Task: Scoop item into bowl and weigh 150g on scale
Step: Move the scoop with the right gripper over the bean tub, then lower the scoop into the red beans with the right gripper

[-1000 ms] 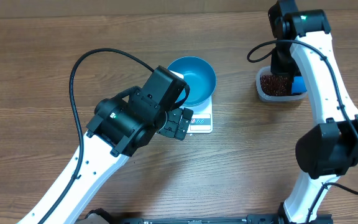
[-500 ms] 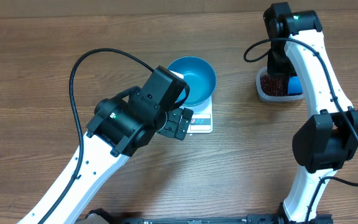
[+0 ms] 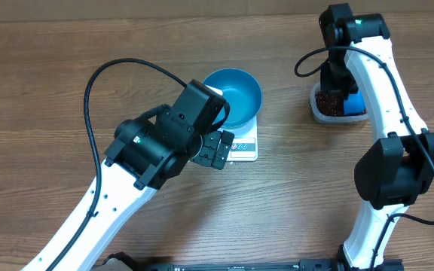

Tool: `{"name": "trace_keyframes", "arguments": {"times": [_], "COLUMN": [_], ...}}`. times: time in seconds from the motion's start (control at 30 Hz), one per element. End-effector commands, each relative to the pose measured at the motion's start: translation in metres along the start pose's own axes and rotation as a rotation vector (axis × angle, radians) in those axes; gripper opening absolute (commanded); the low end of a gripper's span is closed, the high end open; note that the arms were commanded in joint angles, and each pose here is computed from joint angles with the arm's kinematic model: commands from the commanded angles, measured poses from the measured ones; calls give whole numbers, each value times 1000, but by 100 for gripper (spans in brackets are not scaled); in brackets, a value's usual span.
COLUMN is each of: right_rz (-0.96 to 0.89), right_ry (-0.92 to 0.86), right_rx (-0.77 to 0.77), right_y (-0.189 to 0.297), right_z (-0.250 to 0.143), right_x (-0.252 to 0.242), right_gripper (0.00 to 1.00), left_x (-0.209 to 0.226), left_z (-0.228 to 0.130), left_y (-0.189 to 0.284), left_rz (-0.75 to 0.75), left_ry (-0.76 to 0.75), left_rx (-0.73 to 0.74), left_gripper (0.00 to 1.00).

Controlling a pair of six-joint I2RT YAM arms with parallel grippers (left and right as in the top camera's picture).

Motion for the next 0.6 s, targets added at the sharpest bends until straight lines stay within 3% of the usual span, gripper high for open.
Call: {"name": "trace_keyframes", "arguments": {"times": [0.0, 0.27, 0.57], "right_rz": [76, 184, 117], "right_ry": [49, 119, 79], "right_rx": [53, 88, 60], "right_y": [-4, -2, -6], "right_z": [-8, -14, -9], "right_x": [14, 29, 19], "right_gripper": [4, 4, 4], "left_x": [2, 2, 2], "left_z": [5, 5, 5], "left_y": [5, 5, 5], "left_rz": [6, 6, 6], "left_ry": [-14, -14, -14], "left_rx": [-19, -19, -19], "left_gripper": [100, 100, 100]}}
Point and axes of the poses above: each gripper's point midway between its finger pads, its own y axis back along the fingers, its own x axis along the line the jaws close on, z = x × y, the point moved 3 cm from there along y, back along the fingers, and after that the axes turned 11 degrees about -y, right-handed, at the moved point
